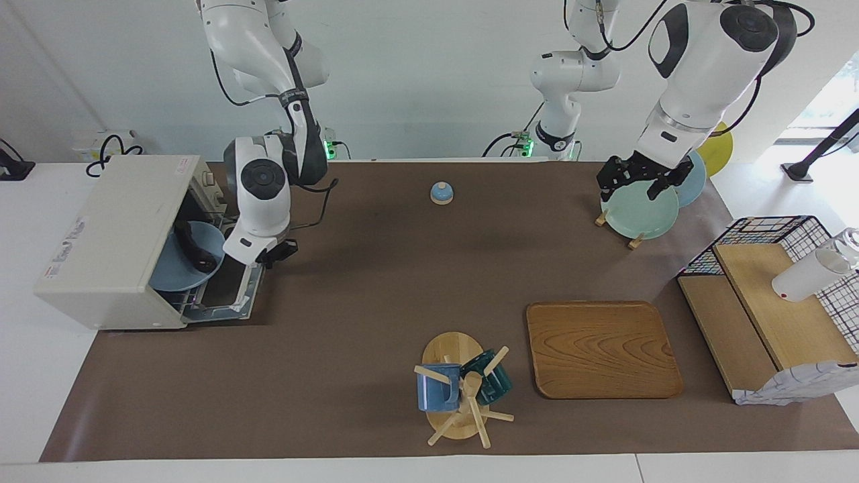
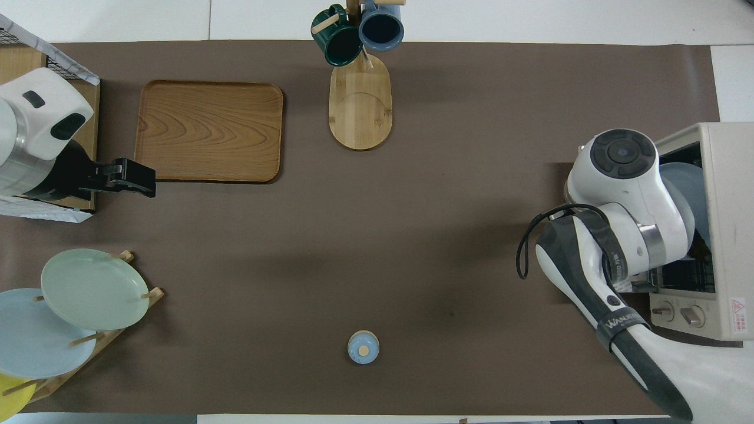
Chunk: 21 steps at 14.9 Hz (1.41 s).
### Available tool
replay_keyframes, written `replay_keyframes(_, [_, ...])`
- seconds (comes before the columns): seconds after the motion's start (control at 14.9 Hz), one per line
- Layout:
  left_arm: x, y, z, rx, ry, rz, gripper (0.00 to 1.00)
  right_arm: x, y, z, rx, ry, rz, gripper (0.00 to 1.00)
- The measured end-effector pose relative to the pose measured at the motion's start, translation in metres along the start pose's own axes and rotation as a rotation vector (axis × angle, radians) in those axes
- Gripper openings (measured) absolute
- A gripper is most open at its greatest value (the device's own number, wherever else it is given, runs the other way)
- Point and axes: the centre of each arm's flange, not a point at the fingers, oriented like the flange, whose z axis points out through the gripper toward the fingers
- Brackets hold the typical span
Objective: Put eggplant into oven
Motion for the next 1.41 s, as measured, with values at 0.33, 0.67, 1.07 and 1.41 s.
replay_keyframes(0.33, [0.0, 0.0, 0.0, 0.0, 0.0, 0.0, 1.0, -0.027, 0.089, -0.065, 0.0, -0.016, -0.014, 0.01])
replay_keyframes(0.67, [0.0, 0.0, 0.0, 0.0, 0.0, 0.0, 1.0, -0.053, 0.132, -0.076, 0.017, -0.01, -0.005, 0.01])
replay_keyframes(1.07, [0.0, 0.0, 0.0, 0.0, 0.0, 0.0, 1.0, -0.066, 0.127, -0.166, 0.187, 0.063, 0.086, 0.15])
replay_keyframes(1.41, [0.0, 0.0, 0.0, 0.0, 0.0, 0.0, 1.0, -0.078, 0.135, -0.193, 0.213, 0.056, 0.136, 0.34])
